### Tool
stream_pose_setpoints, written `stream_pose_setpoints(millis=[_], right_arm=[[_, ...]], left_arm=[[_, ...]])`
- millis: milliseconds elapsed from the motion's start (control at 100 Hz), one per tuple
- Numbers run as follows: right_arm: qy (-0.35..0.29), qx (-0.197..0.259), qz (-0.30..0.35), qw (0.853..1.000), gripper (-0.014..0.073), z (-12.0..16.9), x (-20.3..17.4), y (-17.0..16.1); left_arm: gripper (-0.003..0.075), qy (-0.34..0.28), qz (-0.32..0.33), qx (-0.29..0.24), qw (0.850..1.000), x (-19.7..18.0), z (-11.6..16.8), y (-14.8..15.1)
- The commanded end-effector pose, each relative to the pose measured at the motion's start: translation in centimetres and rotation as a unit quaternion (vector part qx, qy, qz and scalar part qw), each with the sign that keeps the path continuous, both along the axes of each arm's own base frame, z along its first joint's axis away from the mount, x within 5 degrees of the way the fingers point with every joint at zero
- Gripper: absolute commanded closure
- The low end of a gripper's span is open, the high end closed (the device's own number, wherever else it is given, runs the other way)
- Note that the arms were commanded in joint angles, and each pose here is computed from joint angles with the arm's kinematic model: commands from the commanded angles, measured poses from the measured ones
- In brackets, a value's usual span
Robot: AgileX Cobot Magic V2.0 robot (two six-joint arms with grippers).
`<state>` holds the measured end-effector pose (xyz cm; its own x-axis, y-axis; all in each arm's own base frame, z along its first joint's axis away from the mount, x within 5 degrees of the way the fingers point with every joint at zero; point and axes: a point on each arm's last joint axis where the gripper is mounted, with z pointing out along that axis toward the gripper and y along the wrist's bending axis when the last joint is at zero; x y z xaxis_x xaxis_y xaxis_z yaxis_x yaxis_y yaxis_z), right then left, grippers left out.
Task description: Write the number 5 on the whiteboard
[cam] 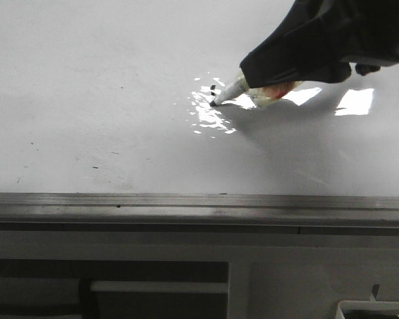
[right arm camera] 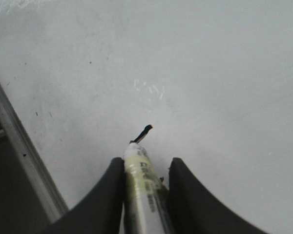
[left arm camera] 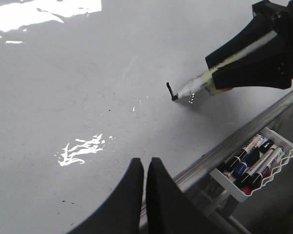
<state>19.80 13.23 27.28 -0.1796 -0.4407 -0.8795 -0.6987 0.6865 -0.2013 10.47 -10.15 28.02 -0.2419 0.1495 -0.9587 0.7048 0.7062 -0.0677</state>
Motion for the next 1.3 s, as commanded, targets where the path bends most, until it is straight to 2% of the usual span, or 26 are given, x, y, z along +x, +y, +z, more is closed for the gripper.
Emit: stream_pose_setpoints(millis=[0,680,1060,1150,1290], right_arm=[[-0.004,0.008,-0.012,1.0,0.0643,0.4,0.0,-0.2],[-0.022,-0.009,-0.073,0.997,0.0643,0.3,0.6,-1.2],[-0.008,-0.002,-0.159,0.987,0.0643,-0.8,-0.4,-3.3],[0.003,0.012,-0.154,0.988,0.0643,-1.1,-1.0,-3.4],[0.04,0.035,-0.107,0.993,0.0643,-2.1,-2.0,-2.8]], left_arm=[[0.0741,-0.016,0.019,-0.026,0.999,0.3,1.2,0.1],[0.0741,-0.016,0.019,-0.026,0.999,0.3,1.2,0.1],[0.0741,-0.016,0.019,-0.026,0.999,0.3,1.2,0.1],[0.0741,-0.017,0.019,-0.027,0.999,0.3,1.3,0.1],[0.0741,-0.017,0.02,-0.027,0.999,0.3,1.3,0.1]])
